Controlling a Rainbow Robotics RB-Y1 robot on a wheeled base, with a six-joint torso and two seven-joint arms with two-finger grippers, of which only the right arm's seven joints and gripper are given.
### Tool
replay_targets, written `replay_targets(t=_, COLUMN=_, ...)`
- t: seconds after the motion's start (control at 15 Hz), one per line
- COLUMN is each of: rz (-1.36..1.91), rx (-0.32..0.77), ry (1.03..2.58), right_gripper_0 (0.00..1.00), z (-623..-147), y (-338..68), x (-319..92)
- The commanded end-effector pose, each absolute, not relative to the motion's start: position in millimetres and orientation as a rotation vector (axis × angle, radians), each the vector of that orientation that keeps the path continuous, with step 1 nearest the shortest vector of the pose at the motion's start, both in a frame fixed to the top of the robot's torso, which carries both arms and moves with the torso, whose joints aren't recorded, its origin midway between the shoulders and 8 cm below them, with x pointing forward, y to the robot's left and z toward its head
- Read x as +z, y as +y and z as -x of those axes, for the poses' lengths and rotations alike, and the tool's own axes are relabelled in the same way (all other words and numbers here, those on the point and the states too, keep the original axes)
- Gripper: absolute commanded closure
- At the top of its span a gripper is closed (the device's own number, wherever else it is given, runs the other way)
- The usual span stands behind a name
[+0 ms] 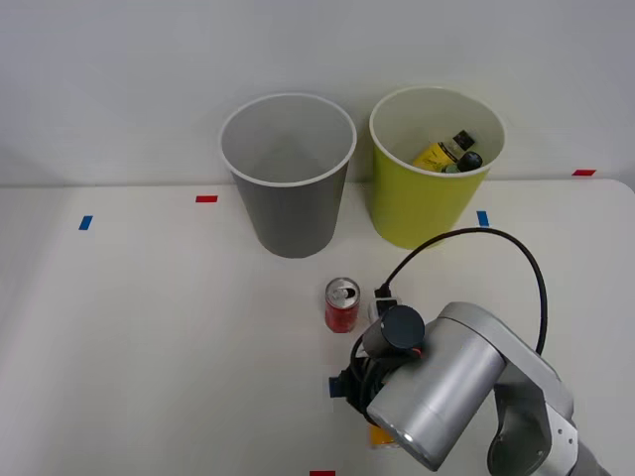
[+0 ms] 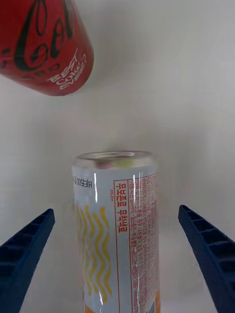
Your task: Put cans in the gray bin, plastic bottles in the light green bin
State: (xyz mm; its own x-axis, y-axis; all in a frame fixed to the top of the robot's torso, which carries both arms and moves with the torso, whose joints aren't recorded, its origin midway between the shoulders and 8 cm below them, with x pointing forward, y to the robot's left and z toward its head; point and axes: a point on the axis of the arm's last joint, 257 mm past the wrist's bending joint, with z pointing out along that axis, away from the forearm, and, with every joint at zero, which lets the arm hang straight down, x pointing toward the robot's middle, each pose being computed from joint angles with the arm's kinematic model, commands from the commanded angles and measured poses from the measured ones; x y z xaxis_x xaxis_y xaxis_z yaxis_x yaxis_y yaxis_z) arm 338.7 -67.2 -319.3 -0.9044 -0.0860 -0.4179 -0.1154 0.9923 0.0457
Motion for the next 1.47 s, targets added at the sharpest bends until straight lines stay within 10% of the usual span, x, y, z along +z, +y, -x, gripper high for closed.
replay_targets(t=0.07, rz=0.180, rx=0.087, ry=2.687, right_gripper_0=0.82, z=-339, y=-70, x=-324)
replay_targets(t=0.4, rz=0.178, rx=0.091, ry=2.688, right_gripper_0=1.00, z=-338, y=-71, x=-326)
replay_targets(t=1.47, rz=-0.024, rx=0.295, ry=2.438, right_gripper_0=1.00, z=-355, y=-126, x=-244)
